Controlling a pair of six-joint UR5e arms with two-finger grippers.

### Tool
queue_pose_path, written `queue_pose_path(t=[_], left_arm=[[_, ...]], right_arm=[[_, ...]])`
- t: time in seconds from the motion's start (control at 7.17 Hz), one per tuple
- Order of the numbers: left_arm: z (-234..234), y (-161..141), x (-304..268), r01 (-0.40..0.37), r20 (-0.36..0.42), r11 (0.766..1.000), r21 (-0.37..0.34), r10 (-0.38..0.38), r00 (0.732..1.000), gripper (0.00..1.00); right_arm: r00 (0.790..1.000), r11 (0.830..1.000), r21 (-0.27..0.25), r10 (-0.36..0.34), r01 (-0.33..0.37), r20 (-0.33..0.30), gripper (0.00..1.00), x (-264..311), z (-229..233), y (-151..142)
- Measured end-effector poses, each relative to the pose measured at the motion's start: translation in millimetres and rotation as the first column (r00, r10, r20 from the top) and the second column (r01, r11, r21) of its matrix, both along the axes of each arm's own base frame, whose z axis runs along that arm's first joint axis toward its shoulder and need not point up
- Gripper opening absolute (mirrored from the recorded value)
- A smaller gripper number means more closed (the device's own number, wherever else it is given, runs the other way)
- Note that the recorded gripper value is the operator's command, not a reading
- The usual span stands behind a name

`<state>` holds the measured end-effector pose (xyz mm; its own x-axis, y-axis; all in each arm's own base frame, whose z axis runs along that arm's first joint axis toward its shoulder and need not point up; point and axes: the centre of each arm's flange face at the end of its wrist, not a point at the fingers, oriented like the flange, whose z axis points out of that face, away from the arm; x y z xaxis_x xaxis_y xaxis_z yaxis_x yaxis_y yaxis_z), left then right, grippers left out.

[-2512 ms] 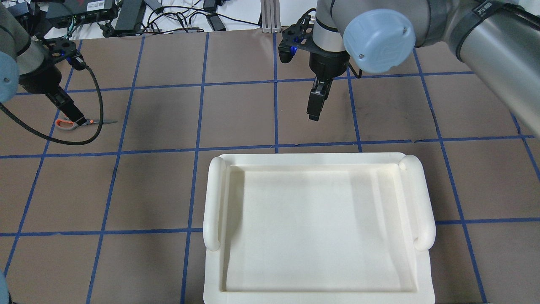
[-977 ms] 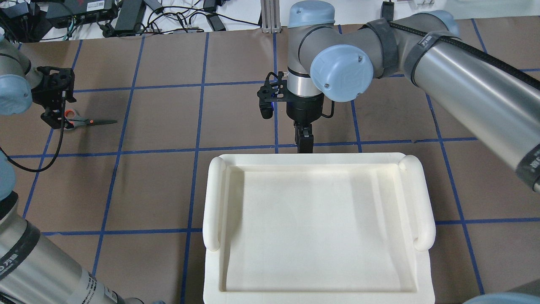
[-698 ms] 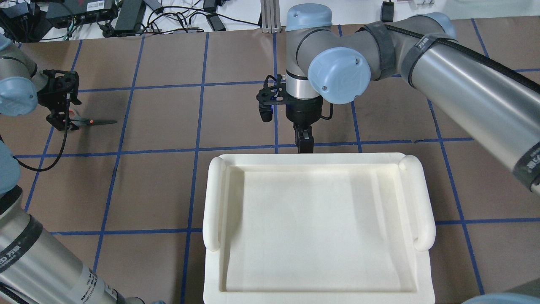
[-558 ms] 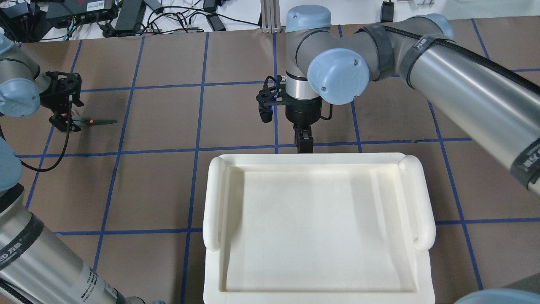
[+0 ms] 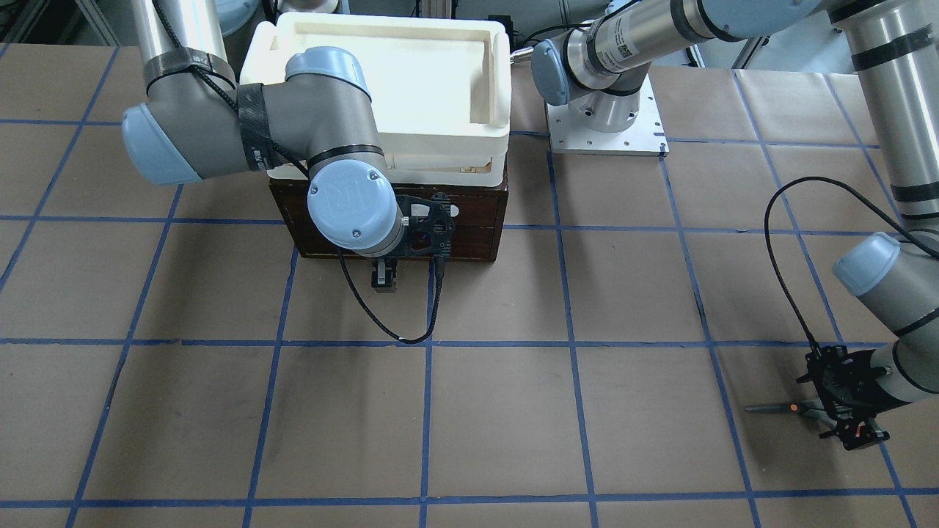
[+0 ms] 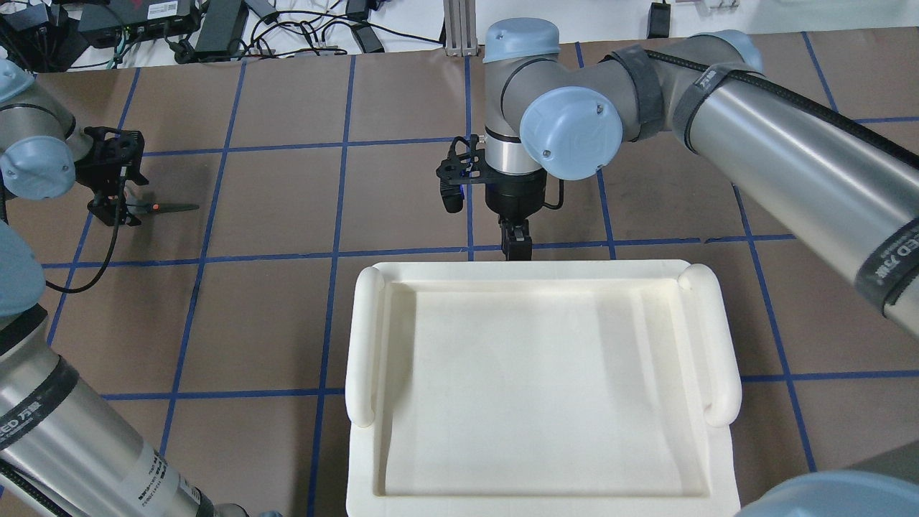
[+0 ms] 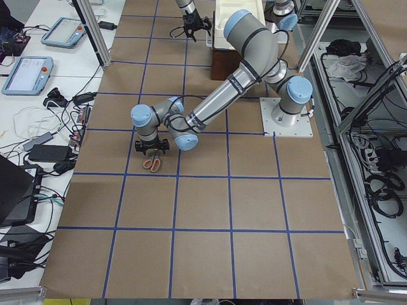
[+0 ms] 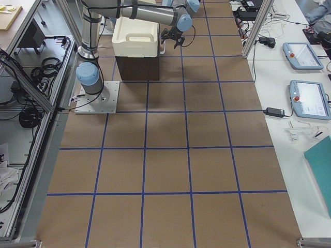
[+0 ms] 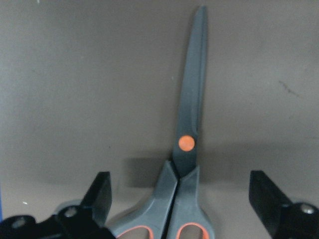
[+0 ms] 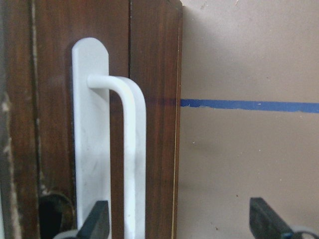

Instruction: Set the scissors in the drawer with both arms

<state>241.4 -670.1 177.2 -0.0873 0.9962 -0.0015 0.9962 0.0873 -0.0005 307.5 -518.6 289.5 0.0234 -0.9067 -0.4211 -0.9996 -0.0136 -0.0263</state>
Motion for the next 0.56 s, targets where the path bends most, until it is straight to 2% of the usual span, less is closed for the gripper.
queue_pose_path(t=[0.14, 0.28, 0.42, 0.56], left_arm=[[-2, -1, 1, 0.011, 0.000, 1.000, 0.002, -0.011, 1.000, 0.88], [-5, -2, 1, 0.016, -0.001, 1.000, 0.004, -0.016, 1.000, 0.76], [-6, -2, 1, 0.020, -0.002, 1.000, 0.006, -0.020, 1.000, 0.55], [-6, -2, 1, 0.030, -0.002, 1.000, 0.006, -0.030, 1.000, 0.22]], right_arm=[[1.000, 1.000, 0.001, 0.002, -0.002, 0.000, 1.00, 0, -3, -1], [1.000, 1.000, 0.001, 0.003, -0.003, 0.000, 1.00, 1, -6, -3], [1.000, 1.000, 0.002, 0.004, -0.004, -0.001, 1.00, 1, -10, -4], [1.000, 1.000, 0.003, 0.006, -0.006, -0.001, 1.00, 1, -13, -5]])
